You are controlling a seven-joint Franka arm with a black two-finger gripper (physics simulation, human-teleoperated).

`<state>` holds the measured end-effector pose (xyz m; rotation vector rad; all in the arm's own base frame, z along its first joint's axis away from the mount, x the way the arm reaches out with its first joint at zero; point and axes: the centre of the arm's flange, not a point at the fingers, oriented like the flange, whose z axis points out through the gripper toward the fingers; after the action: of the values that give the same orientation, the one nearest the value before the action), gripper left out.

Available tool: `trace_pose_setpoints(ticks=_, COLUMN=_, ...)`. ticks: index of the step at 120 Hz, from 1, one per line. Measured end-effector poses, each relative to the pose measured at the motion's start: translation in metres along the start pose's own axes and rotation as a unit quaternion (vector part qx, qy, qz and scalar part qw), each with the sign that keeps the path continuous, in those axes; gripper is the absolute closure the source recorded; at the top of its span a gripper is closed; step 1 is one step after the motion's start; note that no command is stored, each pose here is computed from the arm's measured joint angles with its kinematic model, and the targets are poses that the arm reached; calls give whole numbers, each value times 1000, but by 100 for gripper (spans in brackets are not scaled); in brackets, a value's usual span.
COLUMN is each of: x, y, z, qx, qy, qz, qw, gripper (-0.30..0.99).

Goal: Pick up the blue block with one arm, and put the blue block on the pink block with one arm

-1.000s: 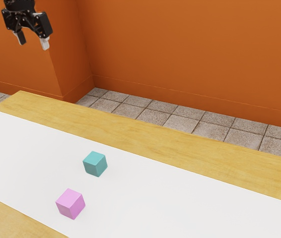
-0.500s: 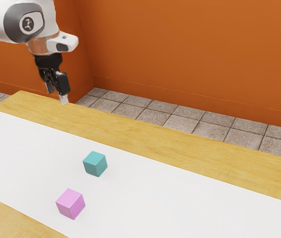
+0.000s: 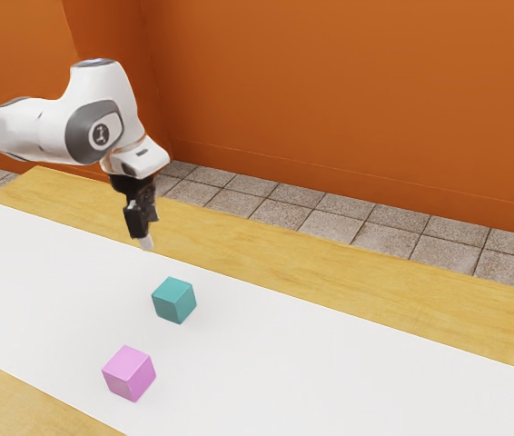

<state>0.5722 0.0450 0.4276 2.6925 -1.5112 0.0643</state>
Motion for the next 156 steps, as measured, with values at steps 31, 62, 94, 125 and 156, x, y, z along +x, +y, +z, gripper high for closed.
trace_pose_setpoints(ticks=31, x=30, y=-7, z=57, qx=-2, qy=14, qz=134, qw=991, gripper=0)
trace_pose_setpoints(ticks=62, x=4, y=2, z=99, qx=-28, qy=4, qz=194, qw=981, gripper=1)
trace_pose_setpoints(ticks=94, x=-1, y=-4, z=127, qx=-21, qy=10, qz=237, qw=971, gripper=1)
trace_pose_setpoints(ticks=125, x=0, y=-12, z=171, qx=-25, qy=17, qz=262, qw=965, gripper=1)
trace_pose_setpoints(ticks=156, x=3, y=-16, z=176, qx=-15, qy=22, qz=278, qw=960, gripper=27)
